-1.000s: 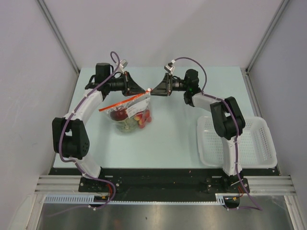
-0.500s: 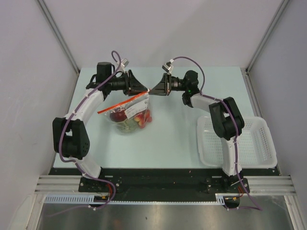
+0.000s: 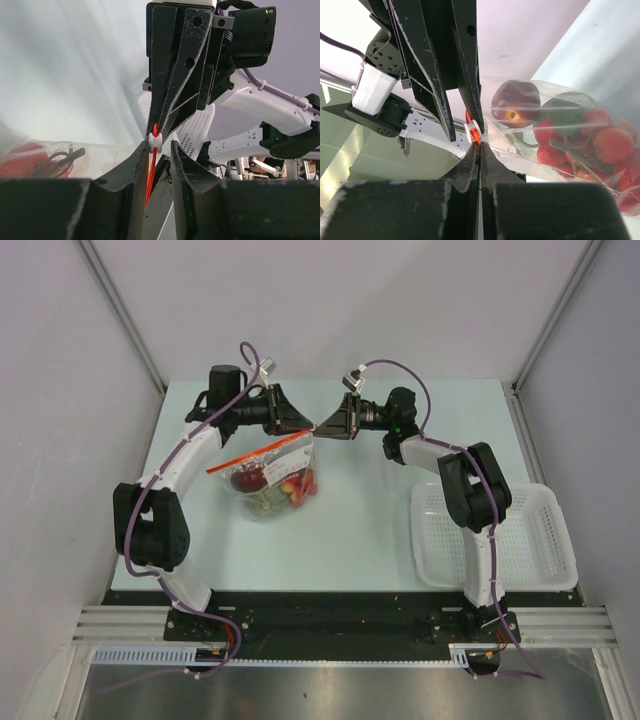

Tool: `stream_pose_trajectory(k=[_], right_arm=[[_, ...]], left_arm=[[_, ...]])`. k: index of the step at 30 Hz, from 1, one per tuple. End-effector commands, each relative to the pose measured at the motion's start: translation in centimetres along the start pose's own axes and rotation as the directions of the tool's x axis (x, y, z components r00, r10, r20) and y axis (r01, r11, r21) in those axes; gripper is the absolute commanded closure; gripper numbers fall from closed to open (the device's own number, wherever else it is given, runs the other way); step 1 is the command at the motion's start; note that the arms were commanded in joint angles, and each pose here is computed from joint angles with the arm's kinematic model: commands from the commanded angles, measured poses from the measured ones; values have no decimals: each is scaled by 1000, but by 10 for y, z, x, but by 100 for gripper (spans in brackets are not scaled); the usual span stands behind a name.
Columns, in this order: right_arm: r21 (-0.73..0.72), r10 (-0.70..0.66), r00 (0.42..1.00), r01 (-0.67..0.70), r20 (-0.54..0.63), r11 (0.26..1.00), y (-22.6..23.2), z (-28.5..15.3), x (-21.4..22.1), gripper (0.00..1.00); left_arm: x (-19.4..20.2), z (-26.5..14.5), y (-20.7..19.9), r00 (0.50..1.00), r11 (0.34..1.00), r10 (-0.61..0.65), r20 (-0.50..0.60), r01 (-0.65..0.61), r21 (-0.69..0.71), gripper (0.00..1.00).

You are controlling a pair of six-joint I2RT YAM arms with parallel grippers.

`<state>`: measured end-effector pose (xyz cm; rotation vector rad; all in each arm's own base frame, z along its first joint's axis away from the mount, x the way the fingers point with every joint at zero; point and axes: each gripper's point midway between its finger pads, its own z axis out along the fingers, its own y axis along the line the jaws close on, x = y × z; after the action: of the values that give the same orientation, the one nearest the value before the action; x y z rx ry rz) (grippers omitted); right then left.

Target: Open the zip-top bag and remove the fake food

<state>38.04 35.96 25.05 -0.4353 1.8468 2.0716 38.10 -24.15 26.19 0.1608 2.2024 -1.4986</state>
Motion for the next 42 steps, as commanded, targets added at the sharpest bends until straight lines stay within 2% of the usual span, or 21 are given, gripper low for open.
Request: stream_pose_trajectory(k=[1, 6, 9, 10, 13, 23, 30, 32, 36, 37, 38, 40, 42], right_arm=[[-30, -86, 996, 86, 22, 996, 30, -2, -9, 100], [-33, -74, 997, 75, 27, 997, 32, -1, -8, 100], [-39, -75, 996, 76, 38, 996, 33, -1, -10, 100], [-41, -67, 997, 68, 41, 997, 34, -1, -10, 100], [-43, -56, 997, 58, 56, 997, 35, -1, -11, 100], [39, -5, 983, -2, 182, 999, 21, -13, -28, 100], [173, -27, 964, -20, 265, 985, -1, -40, -49, 100], [199, -54, 956, -5, 288, 980, 1, -49, -61, 100], [273, -69, 956, -13, 286, 962, -14, -62, -73, 100], [291, -87, 955, 1, 283, 957, -20, -64, -74, 100], [302, -86, 956, -3, 280, 953, -21, -64, -78, 100], [311, -90, 957, -1, 276, 950, -26, -62, -80, 100], [302, -93, 957, 5, 276, 953, -25, -58, -84, 100]], left_arm=[[-11, 1, -18, 998, 997, 68, 20, -68, 25, 71], [-12, 8, -17, 998, 997, 70, 6, -70, 22, 73], [-12, 10, -14, 997, 997, 80, 7, -80, -4, 82], [-13, 9, -13, 996, 996, 83, 10, -83, -11, 90], [-14, 5, -10, 993, 992, 115, 29, -113, -62, 100], [-1, -13, 5, 970, 953, 244, -2, -240, -185, 100], [20, -36, 18, 961, 913, 272, -50, -275, -302, 100], [24, -46, 25, 966, 890, 253, -51, -253, -378, 100], [37, -73, 29, 970, 849, 242, 28, -198, -490, 100], [39, -85, 17, 962, 844, 263, 69, -195, -499, 100], [48, -89, 26, 970, 832, 230, 85, -150, -533, 100], [56, -102, 16, 965, 834, 222, 137, -115, -539, 100], [70, -109, 22, 967, 827, 205, 150, -90, -555, 100]])
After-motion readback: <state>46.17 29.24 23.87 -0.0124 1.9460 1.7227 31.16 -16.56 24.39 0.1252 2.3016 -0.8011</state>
